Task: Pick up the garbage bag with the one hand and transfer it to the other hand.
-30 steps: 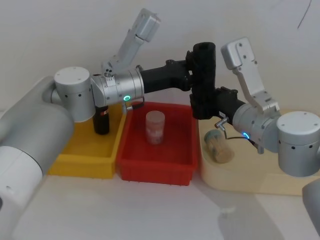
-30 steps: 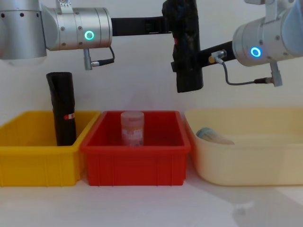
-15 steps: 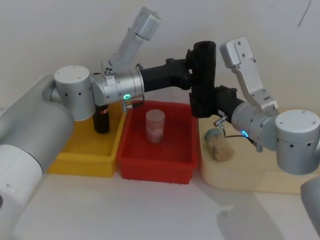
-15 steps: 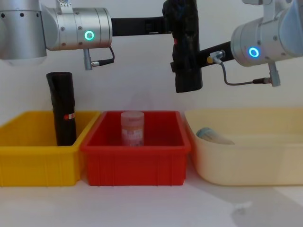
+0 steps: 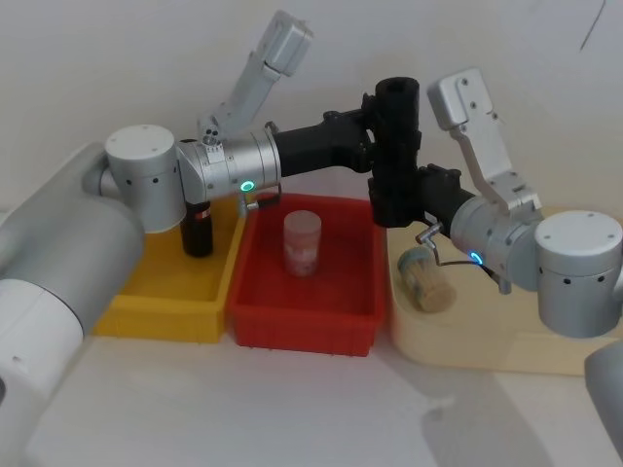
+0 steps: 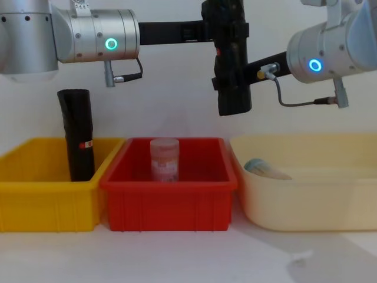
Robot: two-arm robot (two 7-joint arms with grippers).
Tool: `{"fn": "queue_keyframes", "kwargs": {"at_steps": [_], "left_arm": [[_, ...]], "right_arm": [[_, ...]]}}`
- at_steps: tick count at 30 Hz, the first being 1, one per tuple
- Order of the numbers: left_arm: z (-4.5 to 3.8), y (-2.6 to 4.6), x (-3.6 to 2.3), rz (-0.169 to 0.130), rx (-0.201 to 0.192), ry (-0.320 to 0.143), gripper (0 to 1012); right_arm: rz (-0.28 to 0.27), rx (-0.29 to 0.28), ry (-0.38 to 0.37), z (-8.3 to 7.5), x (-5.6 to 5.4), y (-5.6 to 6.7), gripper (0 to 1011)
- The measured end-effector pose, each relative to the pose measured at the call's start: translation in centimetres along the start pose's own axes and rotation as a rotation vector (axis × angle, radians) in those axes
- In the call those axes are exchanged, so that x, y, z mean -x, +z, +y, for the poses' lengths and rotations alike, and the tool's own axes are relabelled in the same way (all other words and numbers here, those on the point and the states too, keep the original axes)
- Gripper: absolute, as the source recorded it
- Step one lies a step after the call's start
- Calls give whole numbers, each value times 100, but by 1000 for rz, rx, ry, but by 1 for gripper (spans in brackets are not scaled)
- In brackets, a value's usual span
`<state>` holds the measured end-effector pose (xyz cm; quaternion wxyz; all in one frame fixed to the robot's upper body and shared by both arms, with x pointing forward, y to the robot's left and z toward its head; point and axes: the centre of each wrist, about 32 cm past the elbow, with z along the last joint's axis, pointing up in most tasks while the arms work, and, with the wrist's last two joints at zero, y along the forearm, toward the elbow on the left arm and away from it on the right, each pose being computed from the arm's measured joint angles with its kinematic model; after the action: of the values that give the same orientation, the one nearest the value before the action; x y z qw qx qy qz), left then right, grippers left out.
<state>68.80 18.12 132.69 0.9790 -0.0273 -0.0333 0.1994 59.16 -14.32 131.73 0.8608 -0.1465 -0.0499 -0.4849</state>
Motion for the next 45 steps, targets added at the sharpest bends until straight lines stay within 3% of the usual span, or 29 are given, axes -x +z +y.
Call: {"fn": "queue_keyframes", "kwargs": {"at_steps": [5, 12, 18, 22, 31, 45], "left_arm": [[0, 0, 0, 0, 0, 0, 833], [0, 0, 0, 0, 0, 0, 994], [1, 0, 0, 0, 0, 1, 1000], [0, -1, 0, 0, 0, 1, 1000], [0, 0, 0, 0, 0, 1, 1000], [0, -1, 0, 0, 0, 1, 1000]], "right_arm": [[2, 1, -11, -8, -13, 2, 557], [17, 0, -60, -49, -86, 24, 557], [30, 4, -112, -99, -201, 38, 557], [40, 13, -168, -181, -363, 42, 557], [52, 23, -225, -328, -529, 20, 559], [59, 32, -265, -438, -641, 1, 984]]}}
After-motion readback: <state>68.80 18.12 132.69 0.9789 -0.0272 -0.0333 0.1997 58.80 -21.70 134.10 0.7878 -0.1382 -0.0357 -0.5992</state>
